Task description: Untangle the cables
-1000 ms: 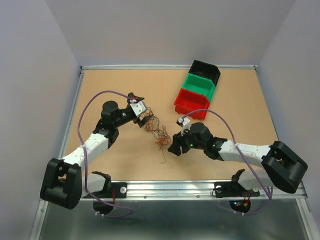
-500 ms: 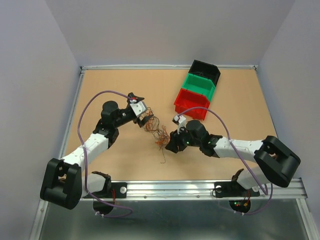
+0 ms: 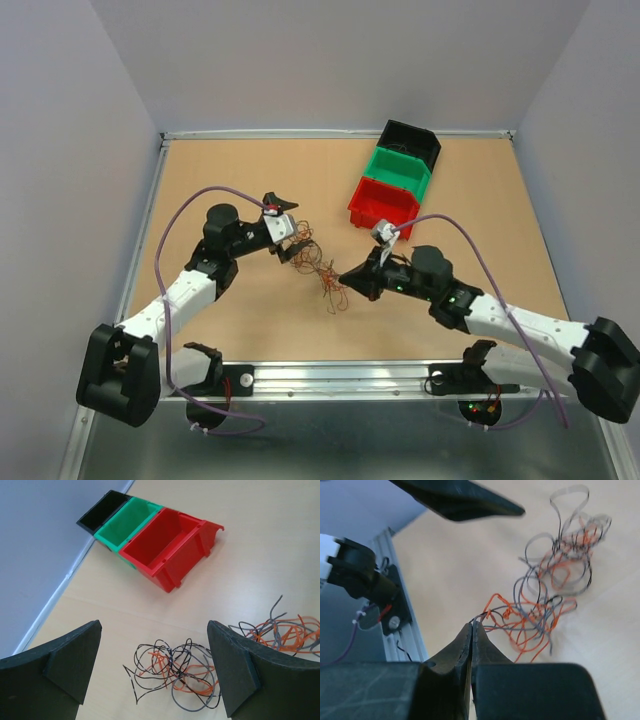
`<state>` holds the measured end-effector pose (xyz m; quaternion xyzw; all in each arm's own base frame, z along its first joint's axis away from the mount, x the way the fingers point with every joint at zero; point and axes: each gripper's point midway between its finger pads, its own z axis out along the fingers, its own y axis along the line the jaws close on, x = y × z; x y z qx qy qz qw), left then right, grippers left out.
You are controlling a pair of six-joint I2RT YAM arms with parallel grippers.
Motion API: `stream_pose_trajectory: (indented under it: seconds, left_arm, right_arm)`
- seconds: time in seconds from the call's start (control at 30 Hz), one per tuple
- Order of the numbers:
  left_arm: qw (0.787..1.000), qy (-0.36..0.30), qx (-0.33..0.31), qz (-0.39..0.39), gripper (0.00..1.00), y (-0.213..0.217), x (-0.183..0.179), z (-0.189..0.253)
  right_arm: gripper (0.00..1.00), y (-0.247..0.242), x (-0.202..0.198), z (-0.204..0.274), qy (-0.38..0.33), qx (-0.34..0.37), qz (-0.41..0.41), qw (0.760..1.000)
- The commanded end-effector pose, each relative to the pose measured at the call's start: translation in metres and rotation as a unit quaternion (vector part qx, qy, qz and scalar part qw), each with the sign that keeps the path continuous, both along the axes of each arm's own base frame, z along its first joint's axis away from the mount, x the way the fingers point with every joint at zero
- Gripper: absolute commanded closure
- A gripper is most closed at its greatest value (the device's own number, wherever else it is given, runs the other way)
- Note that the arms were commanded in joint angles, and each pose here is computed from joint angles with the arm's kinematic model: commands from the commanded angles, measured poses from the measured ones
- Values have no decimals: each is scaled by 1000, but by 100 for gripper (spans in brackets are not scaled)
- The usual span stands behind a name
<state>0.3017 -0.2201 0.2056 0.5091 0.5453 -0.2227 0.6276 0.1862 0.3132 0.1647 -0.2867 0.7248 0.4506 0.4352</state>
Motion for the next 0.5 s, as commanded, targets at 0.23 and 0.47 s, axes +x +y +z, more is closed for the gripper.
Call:
stream_pose_trajectory:
  seconds: [0.23, 0.47]
  left_arm:
    - [992, -19, -13, -126, 1, -24, -57, 19]
    - [977, -7, -23, -212, 1, -38, -93, 17]
  right_arm:
    - [99, -38, -35, 69, -151, 140, 5, 979]
    - [99, -35, -39, 72, -159, 146, 21, 976]
